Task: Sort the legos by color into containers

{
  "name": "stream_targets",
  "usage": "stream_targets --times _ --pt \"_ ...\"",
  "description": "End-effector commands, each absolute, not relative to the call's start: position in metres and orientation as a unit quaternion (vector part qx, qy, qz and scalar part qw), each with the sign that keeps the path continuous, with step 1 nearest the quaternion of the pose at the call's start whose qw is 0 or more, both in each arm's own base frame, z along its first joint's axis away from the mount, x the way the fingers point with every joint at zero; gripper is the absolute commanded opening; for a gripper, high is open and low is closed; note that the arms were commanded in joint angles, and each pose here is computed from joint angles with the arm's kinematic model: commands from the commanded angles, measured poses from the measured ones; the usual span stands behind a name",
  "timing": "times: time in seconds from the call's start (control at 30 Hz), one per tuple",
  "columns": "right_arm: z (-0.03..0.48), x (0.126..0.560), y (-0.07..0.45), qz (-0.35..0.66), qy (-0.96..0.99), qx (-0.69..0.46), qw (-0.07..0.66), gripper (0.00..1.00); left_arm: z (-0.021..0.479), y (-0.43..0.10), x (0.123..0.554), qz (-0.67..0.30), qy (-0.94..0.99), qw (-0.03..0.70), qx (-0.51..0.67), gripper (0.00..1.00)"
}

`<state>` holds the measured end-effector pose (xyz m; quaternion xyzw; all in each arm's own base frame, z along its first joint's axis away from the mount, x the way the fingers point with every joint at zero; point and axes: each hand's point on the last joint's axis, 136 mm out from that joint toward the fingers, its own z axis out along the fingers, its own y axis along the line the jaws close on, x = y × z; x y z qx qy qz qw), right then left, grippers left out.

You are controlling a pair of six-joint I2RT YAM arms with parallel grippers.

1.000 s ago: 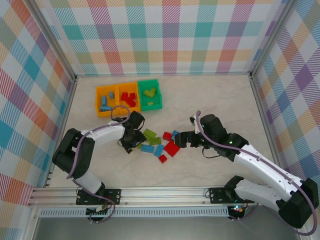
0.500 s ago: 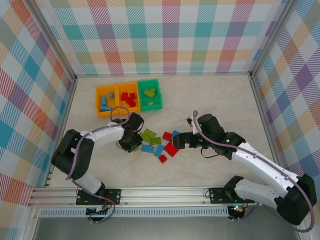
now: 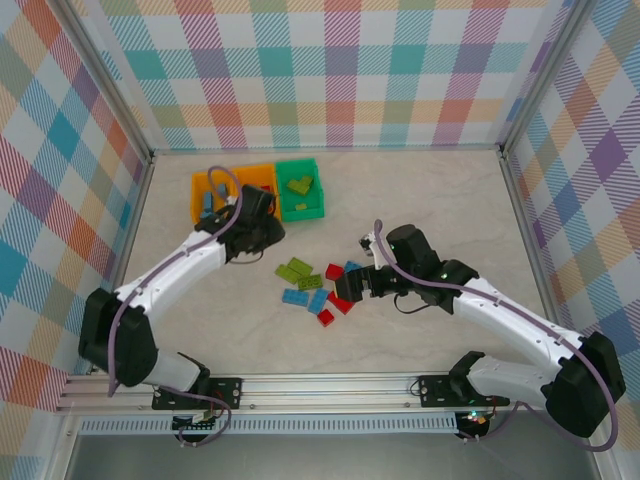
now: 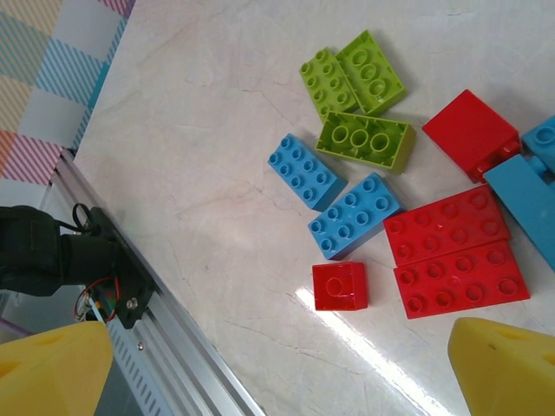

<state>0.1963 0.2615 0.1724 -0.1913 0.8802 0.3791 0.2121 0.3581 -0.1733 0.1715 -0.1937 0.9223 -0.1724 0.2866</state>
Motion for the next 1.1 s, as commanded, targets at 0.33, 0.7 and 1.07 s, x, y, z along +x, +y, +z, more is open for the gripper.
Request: stream_targets --times 0.33,0.7,1.07 --pt "0.205 0.206 0.244 0.361 0.875 -0.158 0.282 1.0 0.157 -0.213 0.53 -0.158 0.909 0.35 -0.161 0.31" --pt "0.202 0.209 0.233 0.339 0.882 -0.139 0.295 1.0 0.192 -0.218 0.541 -0.194 0.899 0.354 -0.169 0.56" --pt "0.179 0.233 0.222 0.277 0.899 -0.115 0.32 1.0 0.245 -0.239 0.417 -0.224 0.894 0.371 -0.114 0.53"
